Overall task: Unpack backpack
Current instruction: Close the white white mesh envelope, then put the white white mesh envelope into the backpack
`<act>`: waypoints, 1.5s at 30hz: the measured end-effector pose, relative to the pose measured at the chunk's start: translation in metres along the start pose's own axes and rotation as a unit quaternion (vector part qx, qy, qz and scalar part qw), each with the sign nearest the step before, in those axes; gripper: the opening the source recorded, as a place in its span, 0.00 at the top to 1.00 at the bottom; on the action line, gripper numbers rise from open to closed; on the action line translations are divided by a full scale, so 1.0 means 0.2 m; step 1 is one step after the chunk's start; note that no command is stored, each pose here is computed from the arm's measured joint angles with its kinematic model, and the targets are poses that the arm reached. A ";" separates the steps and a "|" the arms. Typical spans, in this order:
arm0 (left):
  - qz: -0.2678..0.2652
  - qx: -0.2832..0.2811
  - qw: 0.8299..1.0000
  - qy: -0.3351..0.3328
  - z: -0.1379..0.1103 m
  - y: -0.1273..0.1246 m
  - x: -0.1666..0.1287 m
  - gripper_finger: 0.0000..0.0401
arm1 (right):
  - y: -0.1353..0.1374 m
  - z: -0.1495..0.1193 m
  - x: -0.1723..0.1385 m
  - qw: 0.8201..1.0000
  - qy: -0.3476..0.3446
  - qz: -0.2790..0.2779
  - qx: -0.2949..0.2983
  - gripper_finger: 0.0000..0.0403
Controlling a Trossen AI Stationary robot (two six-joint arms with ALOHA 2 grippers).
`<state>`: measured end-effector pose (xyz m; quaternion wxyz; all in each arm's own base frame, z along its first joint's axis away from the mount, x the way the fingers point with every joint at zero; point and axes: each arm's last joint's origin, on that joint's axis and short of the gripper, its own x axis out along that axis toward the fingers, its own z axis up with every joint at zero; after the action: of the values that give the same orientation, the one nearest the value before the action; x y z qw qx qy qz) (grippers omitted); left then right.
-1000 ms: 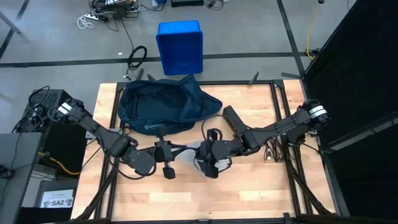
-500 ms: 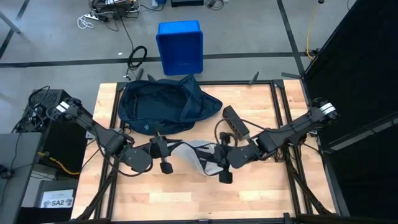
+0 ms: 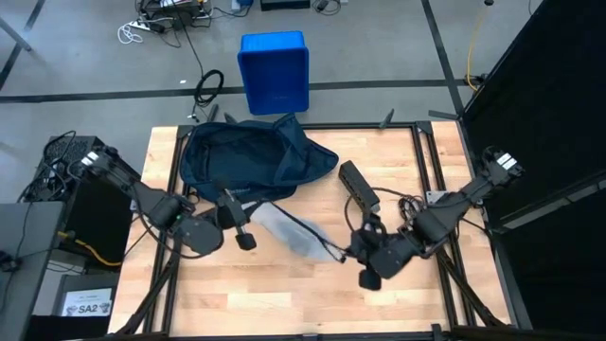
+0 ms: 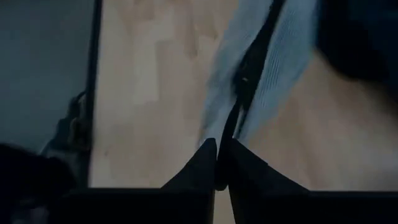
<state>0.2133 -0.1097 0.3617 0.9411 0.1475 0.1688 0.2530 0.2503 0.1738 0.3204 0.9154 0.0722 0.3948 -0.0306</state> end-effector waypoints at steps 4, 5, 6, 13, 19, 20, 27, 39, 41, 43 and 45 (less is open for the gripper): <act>0.016 -0.011 1.000 0.008 -0.02 0.05 -0.02 1.00 | 0.05 -0.08 -0.04 0.999 0.033 0.007 0.023 1.00; 0.018 -0.010 1.000 0.012 -0.03 0.06 -0.02 1.00 | 0.06 -0.10 -0.05 0.999 0.041 0.005 0.030 1.00; 0.021 -0.013 1.000 0.014 -0.03 0.06 -0.03 1.00 | 0.07 -0.12 -0.06 0.998 0.049 0.005 0.036 1.00; 0.025 -0.029 0.999 0.019 -0.04 0.09 -0.03 1.00 | 0.14 -0.22 -0.12 0.995 0.068 0.008 0.073 1.00; -0.001 -0.038 0.999 0.022 -0.03 0.06 -0.02 1.00 | 0.16 -0.23 -0.14 0.997 0.045 0.003 0.067 0.94; -0.007 -0.036 0.999 0.024 -0.04 0.05 -0.02 1.00 | 0.16 -0.23 -0.14 0.997 0.038 0.002 0.064 0.92; -0.020 -0.018 0.999 0.040 -0.06 -0.05 0.04 1.00 | 0.14 -0.19 -0.12 0.999 -0.026 -0.041 0.006 0.68; -0.030 0.019 0.999 -0.009 0.02 -0.10 0.08 1.00 | -0.12 0.01 0.05 0.979 -0.080 -0.185 -0.013 0.35; -0.027 0.026 0.999 -0.019 0.04 -0.10 0.08 1.00 | -0.17 0.03 0.10 0.980 -0.074 -0.182 -0.022 0.33; -0.023 0.029 0.999 -0.022 0.04 -0.09 0.09 1.00 | -0.21 0.05 0.16 0.985 -0.067 -0.157 -0.020 0.32; -0.020 0.030 0.999 -0.021 0.04 -0.09 0.09 1.00 | -0.25 0.04 0.23 0.991 -0.056 -0.121 -0.009 0.32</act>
<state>0.2393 -0.1171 0.3579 0.9445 0.1775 0.1591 0.2259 0.2824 0.1239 0.2864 0.9264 0.0135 0.3489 -0.1410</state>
